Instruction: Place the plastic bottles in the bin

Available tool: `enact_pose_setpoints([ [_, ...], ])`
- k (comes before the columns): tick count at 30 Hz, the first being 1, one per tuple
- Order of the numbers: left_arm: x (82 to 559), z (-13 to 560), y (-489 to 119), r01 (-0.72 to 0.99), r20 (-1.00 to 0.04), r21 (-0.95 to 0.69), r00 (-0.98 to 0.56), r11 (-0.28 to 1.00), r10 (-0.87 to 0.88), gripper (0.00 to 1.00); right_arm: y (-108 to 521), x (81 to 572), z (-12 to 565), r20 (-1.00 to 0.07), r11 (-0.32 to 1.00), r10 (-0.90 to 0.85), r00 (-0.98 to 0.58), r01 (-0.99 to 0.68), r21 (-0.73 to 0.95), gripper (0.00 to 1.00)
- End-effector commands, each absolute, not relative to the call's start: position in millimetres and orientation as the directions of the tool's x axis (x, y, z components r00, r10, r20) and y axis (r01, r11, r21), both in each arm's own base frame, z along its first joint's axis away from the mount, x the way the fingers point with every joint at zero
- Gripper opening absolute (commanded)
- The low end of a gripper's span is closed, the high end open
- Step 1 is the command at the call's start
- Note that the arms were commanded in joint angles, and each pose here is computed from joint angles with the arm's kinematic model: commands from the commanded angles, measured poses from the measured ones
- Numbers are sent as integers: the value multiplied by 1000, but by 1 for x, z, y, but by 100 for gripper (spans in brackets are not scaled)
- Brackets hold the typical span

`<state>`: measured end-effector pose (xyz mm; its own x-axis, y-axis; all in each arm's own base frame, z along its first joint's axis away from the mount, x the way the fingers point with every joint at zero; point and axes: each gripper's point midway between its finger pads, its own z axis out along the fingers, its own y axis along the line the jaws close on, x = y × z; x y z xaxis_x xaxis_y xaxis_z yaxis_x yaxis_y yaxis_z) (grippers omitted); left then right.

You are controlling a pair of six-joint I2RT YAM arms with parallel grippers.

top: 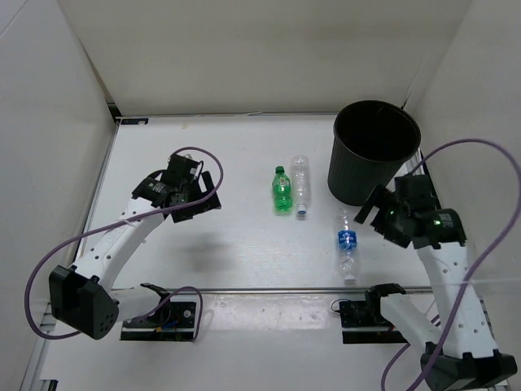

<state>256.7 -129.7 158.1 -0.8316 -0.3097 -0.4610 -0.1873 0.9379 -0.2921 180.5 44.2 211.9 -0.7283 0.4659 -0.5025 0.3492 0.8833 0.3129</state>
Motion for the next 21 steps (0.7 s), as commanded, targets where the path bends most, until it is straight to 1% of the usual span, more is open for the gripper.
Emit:
enact_pose_setpoints([
  [1,264,162,-131,-186,-477,-304,-819,934,-319,100,54,170,173,-433,903,422,-797,326,279,100],
  [4,261,159,-132,-193,-464,-309,-824,931,-324,100,59,176,156,-410,915,395,-822,315,252,100],
  [6,262,156,-132,-195,-458,-304,-828,932,-323,100,57,181,142,-366,903,428,-827,372,215,100],
  [8,260,155,-132,-198,-452,-299,-832,934,-321,100,61,189,131,-344,904,425,-837,376,202,100],
  [10,261,155,-130,-201,-457,-293,-829,935,-322,100,64,197,122,-347,904,426,-835,380,196,100],
  [11,261,155,-130,-201,-457,-293,-829,935,-322,100,65,199,114,-327,900,435,-839,394,185,100],
  [17,256,155,-124,-203,-465,-272,-828,940,-314,100,64,194,77,-245,877,480,-842,464,124,100],
  [18,256,155,-122,-208,-471,-264,-824,942,-314,100,66,194,74,-237,872,490,-839,471,134,100],
  [19,256,155,-122,-201,-473,-260,-826,945,-306,100,66,187,67,-221,877,481,-849,466,118,98],
  [21,255,156,-119,-205,-478,-254,-823,945,-306,100,65,184,64,-223,877,481,-848,466,120,91],
])
